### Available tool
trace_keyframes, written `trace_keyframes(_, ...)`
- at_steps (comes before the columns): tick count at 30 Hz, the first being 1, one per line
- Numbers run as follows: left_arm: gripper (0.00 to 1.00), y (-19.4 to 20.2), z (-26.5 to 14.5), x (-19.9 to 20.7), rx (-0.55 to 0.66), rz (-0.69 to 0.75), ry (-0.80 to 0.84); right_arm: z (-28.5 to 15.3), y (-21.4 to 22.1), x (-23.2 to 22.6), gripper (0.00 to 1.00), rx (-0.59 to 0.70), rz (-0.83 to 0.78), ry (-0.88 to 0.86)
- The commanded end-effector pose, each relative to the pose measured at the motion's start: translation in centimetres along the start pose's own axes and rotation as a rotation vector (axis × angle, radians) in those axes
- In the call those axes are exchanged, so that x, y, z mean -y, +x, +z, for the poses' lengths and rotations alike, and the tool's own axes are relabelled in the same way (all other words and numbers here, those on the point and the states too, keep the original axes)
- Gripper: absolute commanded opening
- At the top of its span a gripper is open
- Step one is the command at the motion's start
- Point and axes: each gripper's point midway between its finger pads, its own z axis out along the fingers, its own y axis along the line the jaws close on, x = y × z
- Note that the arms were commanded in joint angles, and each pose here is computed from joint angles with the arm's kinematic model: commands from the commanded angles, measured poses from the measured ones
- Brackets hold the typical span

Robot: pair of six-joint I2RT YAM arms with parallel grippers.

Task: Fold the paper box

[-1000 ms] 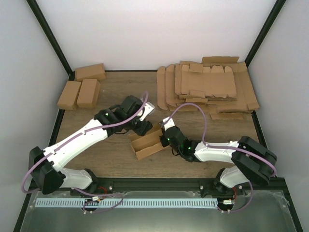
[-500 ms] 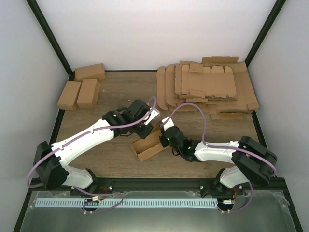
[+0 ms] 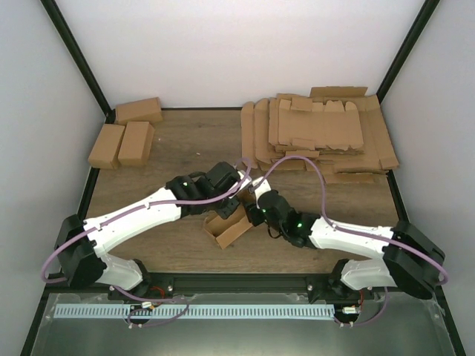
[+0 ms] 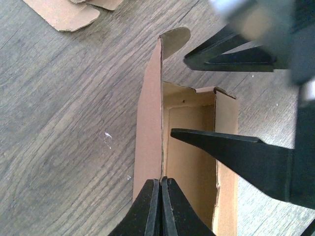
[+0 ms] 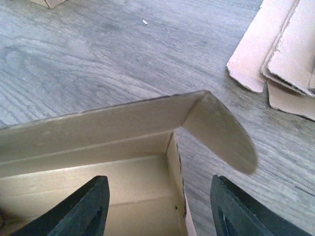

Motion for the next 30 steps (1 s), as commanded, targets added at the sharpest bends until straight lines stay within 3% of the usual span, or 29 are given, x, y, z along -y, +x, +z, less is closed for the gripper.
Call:
trace_keyframes(1, 0.04, 1.0, 0.9, 0.4, -0.043, -0.001, -0.008, -1.9, -1.0, 0.0, 0.62, -0.026, 0.066, -0.015)
trace_keyframes(8, 0.04, 0.4, 0.7, 1.6, -0.022, -0.024, 0.054, -4.9, 1.4, 2.0, 0.77, -0.146, 0.252, 0.027)
trace_keyframes(14, 0.04, 0.3, 0.7, 2.1, -0.018, -0.033, 0.081, -6.6, 3.4, 1.7, 0.77, -0.187, 0.462, -0.073)
trace_keyframes(18, 0.04, 0.4, 0.9, 2.2, -0.025, -0.035, 0.082, -6.6, 5.5, 1.5, 0.68, -0.234, 0.540, -0.095)
trace_keyframes(23, 0.04, 0.4, 1.0, 2.3, -0.026, -0.038, 0.087, -5.8, 8.5, 1.2, 0.50, -0.290, 0.597, -0.107)
trace_keyframes(30, 0.04, 0.9, 1.1, 2.6, -0.037, -0.054, 0.107, -4.2, 8.2, -0.1, 0.19, -0.213, 0.634, -0.202)
